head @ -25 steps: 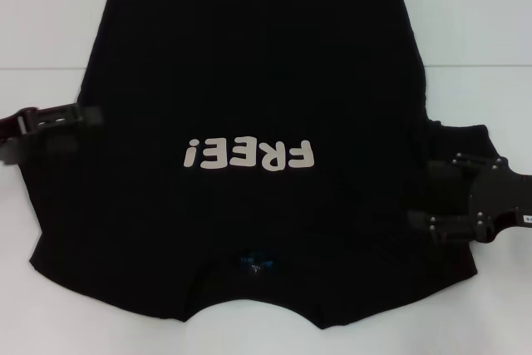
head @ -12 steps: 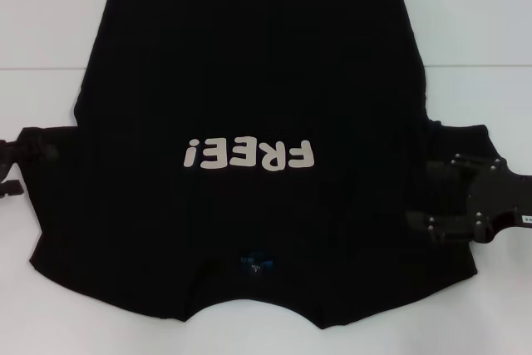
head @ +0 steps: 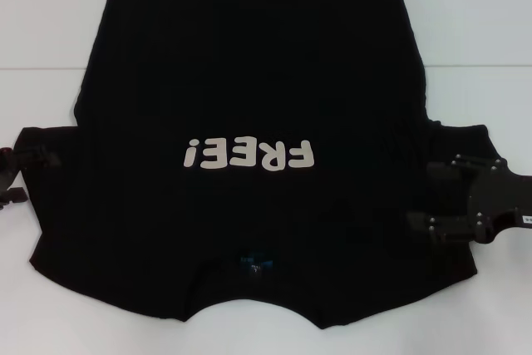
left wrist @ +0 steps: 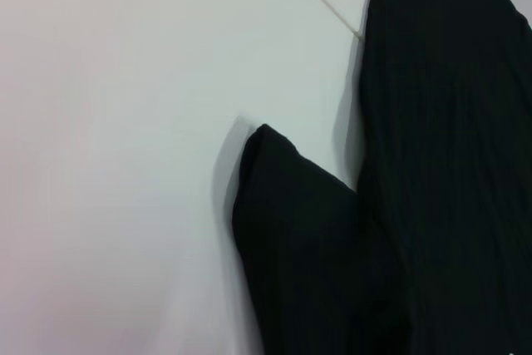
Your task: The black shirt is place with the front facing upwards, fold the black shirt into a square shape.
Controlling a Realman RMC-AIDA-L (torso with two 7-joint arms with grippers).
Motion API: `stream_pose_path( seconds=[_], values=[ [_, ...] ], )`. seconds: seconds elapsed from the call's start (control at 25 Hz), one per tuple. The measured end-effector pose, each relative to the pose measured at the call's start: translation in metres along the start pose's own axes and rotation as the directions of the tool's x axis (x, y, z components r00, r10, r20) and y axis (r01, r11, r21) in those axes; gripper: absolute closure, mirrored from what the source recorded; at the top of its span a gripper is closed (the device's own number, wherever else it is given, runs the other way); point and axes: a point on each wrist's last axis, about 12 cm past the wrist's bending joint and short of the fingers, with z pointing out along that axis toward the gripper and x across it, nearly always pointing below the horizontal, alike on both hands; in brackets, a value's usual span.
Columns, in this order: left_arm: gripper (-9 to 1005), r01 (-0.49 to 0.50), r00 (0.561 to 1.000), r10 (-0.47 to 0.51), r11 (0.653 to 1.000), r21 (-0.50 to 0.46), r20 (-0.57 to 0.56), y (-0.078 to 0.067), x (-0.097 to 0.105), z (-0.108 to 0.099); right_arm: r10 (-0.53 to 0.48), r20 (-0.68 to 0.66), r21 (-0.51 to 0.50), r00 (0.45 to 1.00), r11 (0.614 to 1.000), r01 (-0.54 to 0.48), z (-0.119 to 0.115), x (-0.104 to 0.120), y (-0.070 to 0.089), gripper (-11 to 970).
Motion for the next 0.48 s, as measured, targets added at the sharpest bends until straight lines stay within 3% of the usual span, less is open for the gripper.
stream_pose_path(
  seconds=[0.48],
  values=[
    [58, 0.006, 1.000, -0.006, 1.000, 0.002, -0.007, -0.0002, 0.0046, 0.0048, -0.002, -0.003, -0.005, 1.000, 1.000, 0.002, 0.0007, -0.0001, 0.0004, 36]
  ],
)
